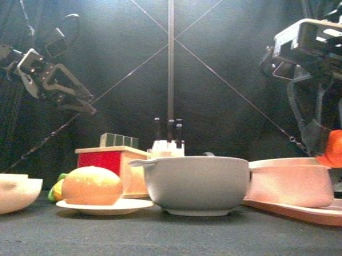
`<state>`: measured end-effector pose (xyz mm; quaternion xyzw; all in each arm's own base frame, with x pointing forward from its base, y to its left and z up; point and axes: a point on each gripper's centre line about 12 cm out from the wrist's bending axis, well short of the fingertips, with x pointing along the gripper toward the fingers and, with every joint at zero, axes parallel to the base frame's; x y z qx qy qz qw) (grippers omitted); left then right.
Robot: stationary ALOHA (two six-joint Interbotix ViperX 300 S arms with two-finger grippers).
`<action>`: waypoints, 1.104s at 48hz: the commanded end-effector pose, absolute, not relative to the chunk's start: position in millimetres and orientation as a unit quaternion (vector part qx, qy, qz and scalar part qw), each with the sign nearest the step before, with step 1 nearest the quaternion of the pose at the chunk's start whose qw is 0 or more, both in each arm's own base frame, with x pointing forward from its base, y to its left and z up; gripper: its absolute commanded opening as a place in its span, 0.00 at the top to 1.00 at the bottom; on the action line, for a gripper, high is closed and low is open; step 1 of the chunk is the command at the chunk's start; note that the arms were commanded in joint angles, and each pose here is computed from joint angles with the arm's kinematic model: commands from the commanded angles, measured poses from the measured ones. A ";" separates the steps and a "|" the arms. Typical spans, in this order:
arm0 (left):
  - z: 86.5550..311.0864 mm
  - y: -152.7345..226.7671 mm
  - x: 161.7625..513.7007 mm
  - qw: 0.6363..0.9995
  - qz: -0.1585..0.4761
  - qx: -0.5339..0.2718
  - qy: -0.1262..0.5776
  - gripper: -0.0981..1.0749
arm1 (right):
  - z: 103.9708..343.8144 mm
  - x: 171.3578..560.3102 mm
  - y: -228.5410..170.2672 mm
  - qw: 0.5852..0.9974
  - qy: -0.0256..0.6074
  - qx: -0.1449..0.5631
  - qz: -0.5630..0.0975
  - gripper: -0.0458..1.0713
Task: Place carrot on plate
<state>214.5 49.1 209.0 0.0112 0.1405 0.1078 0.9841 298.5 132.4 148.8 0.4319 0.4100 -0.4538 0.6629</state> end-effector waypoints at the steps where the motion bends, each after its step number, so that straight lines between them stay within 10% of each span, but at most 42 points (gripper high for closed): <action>1: 221.1 50.9 219.8 0.986 0.109 0.015 0.123 0.05 | 153.6 302.8 135.1 0.662 0.406 0.441 -0.450 0.34; 53: 222.3 51.5 220.2 0.986 0.110 0.018 0.122 0.05 | 128.2 312.1 127.5 0.628 0.407 0.458 -0.480 0.15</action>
